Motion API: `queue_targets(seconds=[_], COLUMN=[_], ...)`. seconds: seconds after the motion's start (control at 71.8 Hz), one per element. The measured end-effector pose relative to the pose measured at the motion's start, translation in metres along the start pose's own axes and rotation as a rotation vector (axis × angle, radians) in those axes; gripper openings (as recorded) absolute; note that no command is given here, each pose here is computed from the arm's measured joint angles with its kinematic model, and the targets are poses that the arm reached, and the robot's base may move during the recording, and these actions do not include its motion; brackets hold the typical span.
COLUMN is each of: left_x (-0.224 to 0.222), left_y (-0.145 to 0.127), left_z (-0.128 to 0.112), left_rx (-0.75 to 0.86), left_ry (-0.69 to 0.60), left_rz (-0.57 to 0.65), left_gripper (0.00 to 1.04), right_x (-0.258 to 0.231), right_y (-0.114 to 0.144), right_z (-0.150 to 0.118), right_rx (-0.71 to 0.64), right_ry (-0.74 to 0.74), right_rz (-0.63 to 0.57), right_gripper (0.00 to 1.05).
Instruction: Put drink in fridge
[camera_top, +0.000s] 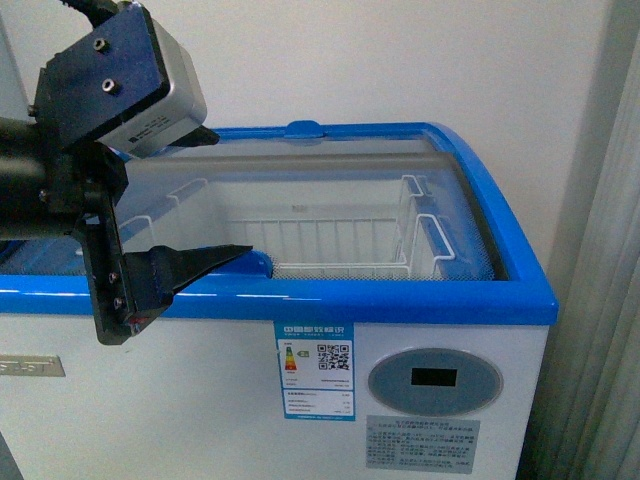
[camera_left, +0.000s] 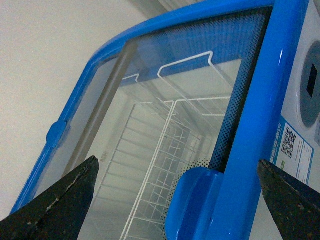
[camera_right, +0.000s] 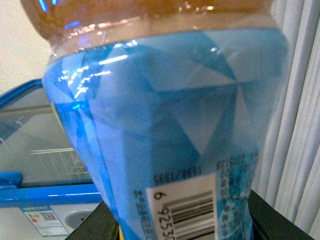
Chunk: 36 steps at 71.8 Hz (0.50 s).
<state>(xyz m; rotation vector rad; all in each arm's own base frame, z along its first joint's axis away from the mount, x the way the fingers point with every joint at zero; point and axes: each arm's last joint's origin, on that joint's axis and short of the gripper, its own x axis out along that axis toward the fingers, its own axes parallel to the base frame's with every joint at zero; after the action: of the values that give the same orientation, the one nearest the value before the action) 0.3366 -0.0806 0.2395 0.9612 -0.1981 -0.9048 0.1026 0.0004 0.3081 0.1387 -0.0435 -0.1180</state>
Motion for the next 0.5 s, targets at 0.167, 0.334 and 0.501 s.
queue_targets(seconds=[0.167, 0.334, 0.501], left_x=[0.008, 0.016, 0.028], left_y=[0.0, 0.004, 0.01], left_z=[-0.007, -0.019, -0.033], left_rx=[0.044, 0.079, 0.092], left_ry=[0.023, 0.059, 0.107], left_rz=[-0.051, -0.061, -0.077], left_gripper=[0.97, 0.97, 0.97], right_x=[0.0, 0.0, 0.0], right_y=[0.0, 0.0, 0.0], right_z=[0.0, 0.0, 0.0], right_rx=[0.0, 0.0, 0.0], right_ry=[0.0, 0.0, 0.0], right_rz=[0.0, 0.0, 0.0], right_gripper=[0.38, 0.38, 0.38])
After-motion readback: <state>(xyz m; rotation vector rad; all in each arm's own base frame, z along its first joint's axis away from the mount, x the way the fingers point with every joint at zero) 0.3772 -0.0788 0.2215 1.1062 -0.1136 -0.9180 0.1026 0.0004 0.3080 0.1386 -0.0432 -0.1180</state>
